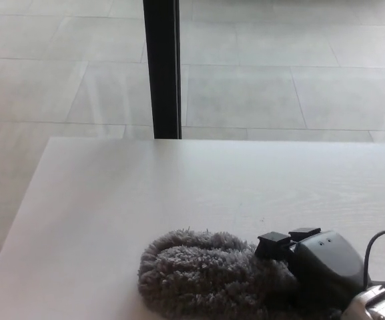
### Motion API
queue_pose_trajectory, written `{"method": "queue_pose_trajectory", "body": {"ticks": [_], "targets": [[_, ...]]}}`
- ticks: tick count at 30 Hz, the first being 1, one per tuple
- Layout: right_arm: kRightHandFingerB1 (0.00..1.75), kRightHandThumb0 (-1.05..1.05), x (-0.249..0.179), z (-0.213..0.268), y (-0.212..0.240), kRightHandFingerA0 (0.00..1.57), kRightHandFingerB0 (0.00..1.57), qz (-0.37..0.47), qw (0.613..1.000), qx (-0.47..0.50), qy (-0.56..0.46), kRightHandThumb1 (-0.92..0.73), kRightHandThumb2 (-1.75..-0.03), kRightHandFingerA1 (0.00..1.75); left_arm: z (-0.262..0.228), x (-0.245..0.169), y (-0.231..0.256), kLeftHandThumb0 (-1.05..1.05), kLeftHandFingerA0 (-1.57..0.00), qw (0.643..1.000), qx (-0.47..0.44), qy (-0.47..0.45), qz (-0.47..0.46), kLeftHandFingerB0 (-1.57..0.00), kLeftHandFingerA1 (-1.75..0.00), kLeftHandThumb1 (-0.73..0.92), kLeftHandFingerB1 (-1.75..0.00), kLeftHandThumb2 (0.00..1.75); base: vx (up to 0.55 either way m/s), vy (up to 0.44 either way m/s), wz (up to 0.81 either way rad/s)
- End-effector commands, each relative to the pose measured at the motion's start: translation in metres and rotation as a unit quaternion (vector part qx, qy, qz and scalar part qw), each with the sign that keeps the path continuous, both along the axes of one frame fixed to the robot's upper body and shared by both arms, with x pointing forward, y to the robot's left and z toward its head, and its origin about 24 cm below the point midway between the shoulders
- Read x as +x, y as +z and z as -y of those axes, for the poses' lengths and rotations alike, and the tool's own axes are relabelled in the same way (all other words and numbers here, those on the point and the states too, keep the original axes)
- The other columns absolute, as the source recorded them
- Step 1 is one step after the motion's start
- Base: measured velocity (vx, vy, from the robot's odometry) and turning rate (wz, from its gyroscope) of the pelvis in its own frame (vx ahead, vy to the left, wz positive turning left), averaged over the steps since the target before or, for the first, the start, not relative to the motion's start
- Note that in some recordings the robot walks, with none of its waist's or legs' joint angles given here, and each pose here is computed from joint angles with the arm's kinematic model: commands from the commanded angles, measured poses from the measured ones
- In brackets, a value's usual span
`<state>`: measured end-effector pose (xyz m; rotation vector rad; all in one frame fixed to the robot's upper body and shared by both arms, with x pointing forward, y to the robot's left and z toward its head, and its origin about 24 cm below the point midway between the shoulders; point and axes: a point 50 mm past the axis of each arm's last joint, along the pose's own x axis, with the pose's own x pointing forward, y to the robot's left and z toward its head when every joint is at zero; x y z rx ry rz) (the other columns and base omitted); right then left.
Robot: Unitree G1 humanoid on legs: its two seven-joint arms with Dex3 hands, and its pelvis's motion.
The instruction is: The robot uses its right hand to pick up the duster kept in the middle of the desk and use it to wipe the desk by swiping its surface twice
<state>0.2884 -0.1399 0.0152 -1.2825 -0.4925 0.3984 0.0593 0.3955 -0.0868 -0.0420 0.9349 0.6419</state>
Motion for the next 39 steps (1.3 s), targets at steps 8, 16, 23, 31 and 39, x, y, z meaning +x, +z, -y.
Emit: {"method": "queue_pose_trajectory", "body": {"ticks": [8, 16, 23, 31, 39], "targets": [[1.16, -0.43, -0.086, -0.019, -0.065, 0.73, 0.71, 0.163, 0.96, -0.067, 0.218, -0.68, -0.59, 1.75, -0.019, 0.009, 0.019, -0.55, -0.61, 0.999, -0.001, -0.015, 0.042, -0.53, -0.57, 0.65, -0.46, 0.6, 0.0, 0.0, 0.0], [0.87, -0.47, -0.075, -0.018, -0.061, 0.9, 0.82, 0.164, 0.951, -0.093, 0.247, -0.62, -0.64, 1.74, -0.019, 0.014, 0.021, -0.57, -0.6, 0.999, -0.009, -0.015, 0.051, -0.53, -0.56, 0.65, -0.46, 0.6, 0.0, 0.0, 0.0], [0.95, -0.31, -0.037, -0.01, -0.04, 0.94, 0.78, 0.115, 0.961, -0.133, 0.215, -0.55, -0.84, 1.25, -0.019, 0.016, 0.022, -0.56, -0.63, 0.998, -0.006, -0.021, 0.055, -0.53, -0.56, 0.66, -0.46, 0.6, 0.0, 0.0, 0.0], [1.12, -0.36, 0.004, 0.007, -0.025, 0.99, 0.83, 0.087, 0.969, -0.22, 0.073, -0.67, -0.71, 1.75, -0.017, 0.02, 0.021, -0.57, -0.63, 0.997, -0.012, -0.021, 0.068, -0.58, -0.61, 0.65, -0.49, 0.59, 0.0, 0.0, 0.0], [0.94, -0.41, 0.021, 0.046, -0.021, 1.3, 0.83, 0.06, 0.964, -0.257, -0.033, -0.48, -0.95, 1.4, -0.015, 0.02, 0.02, -0.54, -0.67, 0.997, -0.015, -0.016, 0.073, -0.63, -0.58, 0.63, -0.49, 0.59, 0.0, 0.0, 0.0]]}}
